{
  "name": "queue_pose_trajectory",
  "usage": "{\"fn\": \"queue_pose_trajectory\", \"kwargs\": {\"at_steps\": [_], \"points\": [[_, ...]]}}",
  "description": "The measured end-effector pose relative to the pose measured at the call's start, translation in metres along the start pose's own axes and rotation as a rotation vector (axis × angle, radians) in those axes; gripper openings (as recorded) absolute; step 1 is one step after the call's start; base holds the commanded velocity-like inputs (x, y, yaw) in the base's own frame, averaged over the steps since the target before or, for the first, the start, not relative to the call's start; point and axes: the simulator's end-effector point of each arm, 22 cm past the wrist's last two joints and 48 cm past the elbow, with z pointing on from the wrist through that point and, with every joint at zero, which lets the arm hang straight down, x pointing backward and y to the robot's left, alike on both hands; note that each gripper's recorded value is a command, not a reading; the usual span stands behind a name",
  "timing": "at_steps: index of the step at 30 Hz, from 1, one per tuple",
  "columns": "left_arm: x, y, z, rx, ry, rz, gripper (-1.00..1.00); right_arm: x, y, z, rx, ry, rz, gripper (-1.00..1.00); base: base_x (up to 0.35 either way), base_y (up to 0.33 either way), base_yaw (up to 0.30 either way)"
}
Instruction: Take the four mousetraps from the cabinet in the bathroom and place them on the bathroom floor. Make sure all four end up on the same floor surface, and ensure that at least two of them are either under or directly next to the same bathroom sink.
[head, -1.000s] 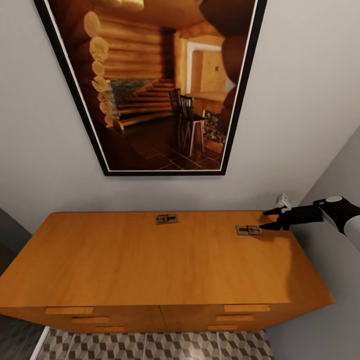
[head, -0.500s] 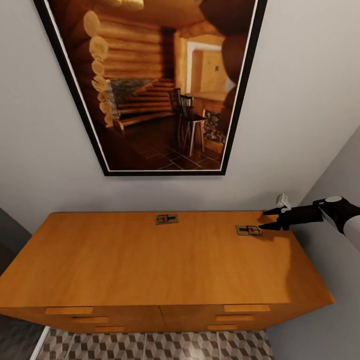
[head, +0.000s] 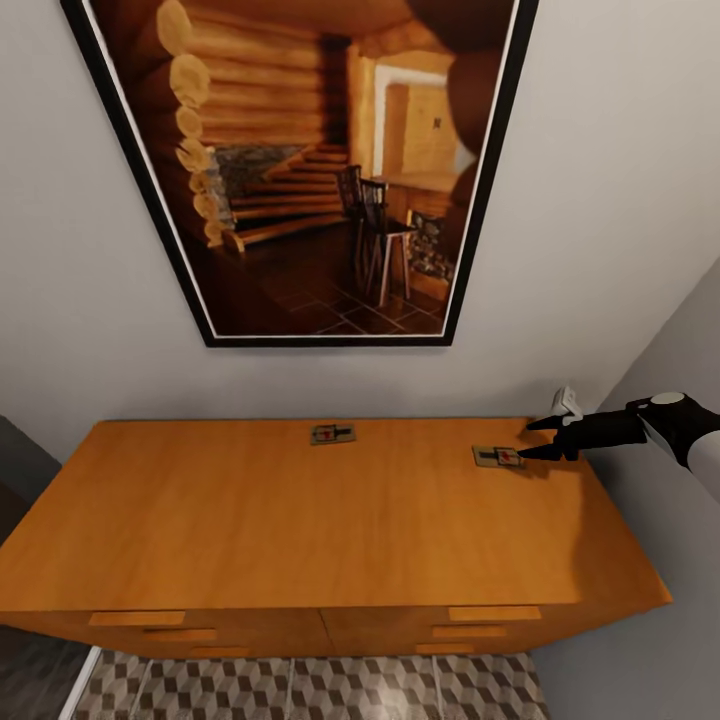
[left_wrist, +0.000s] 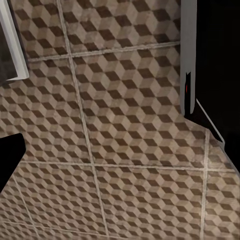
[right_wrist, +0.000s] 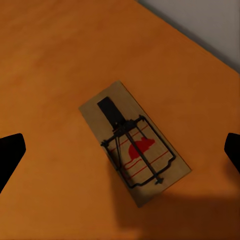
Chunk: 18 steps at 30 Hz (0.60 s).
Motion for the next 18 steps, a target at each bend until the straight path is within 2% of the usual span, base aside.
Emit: {"fn": "queue_pose_trajectory", "kwargs": {"at_steps": [12, 18], "points": [[0.007, -0.001, -0.001, 0.002, 0.018, 0.004, 1.0, 0.009, -0.002, 0.008, -0.009, 0.011, 0.012, 1.0, 0.0, 0.0, 0.0], [0.01, -0.001, -0.002, 0.003, 0.027, 0.006, 1.0, 0.011, -0.004, 0.011, -0.011, 0.002, -0.042, 1.0, 0.0, 0.0, 0.0]]}}
